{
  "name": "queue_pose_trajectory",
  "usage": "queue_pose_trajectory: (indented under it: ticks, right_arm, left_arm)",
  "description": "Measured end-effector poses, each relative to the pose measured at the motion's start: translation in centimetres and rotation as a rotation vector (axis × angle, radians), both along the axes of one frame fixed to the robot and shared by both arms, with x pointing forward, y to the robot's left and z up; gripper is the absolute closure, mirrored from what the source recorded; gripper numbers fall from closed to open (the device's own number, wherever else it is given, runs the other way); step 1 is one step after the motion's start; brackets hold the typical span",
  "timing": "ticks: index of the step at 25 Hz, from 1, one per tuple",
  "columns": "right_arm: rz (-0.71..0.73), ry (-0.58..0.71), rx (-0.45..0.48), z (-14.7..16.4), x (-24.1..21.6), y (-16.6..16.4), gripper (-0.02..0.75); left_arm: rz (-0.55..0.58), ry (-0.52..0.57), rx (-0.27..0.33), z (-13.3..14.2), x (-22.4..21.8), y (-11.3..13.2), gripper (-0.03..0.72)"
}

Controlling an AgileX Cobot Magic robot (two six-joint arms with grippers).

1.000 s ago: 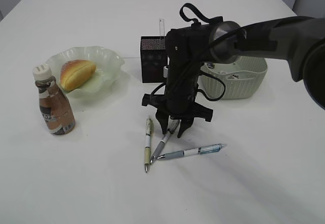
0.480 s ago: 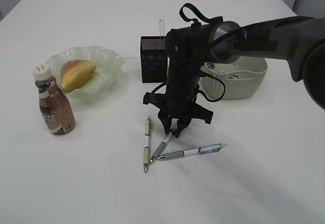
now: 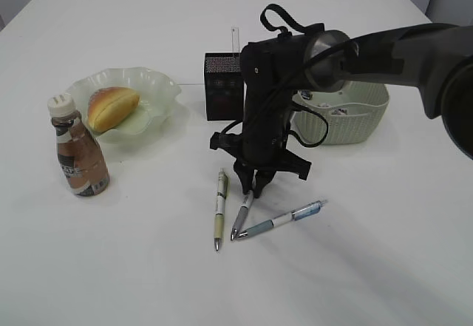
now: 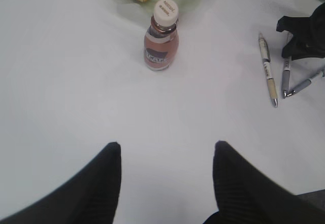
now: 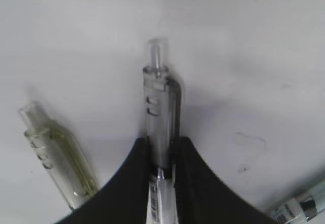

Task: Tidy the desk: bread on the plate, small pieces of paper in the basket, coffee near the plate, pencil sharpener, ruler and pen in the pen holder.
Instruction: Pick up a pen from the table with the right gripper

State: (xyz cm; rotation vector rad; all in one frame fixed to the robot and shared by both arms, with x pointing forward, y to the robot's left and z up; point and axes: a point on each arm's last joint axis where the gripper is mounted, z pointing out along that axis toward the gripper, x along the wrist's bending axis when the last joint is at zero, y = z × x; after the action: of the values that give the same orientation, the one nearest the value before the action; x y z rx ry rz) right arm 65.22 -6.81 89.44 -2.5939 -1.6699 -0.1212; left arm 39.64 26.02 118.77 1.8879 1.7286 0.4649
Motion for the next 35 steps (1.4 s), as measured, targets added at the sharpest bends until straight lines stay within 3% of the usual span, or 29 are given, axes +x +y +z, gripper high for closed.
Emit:
queue_pose_trajectory:
  ticks: [7, 19, 29, 35]
  right_arm:
    - [0.008, -0.038, 0.018, 0.4, 0.5, 0.3, 0.633]
    - [0.334, 0.003, -0.02, 1.8, 0.3, 0.2, 0.633]
    - [0.53, -0.21, 0.03, 7.8, 2.6, 1.5, 0.633]
    - [0.647, -0.254, 0.047, 9.1, 2.6, 1.8, 0.633]
  left_arm:
    - [0.0, 0.0, 0.0, 0.0, 0.0, 0.0, 0.272]
    - [0.0, 0.0, 0.0, 0.0, 0.0, 0.0, 0.272]
    - [0.0, 0.0, 0.0, 0.0, 0.0, 0.0, 0.272]
    - [0.0, 0.0, 0.0, 0.0, 0.0, 0.0, 0.272]
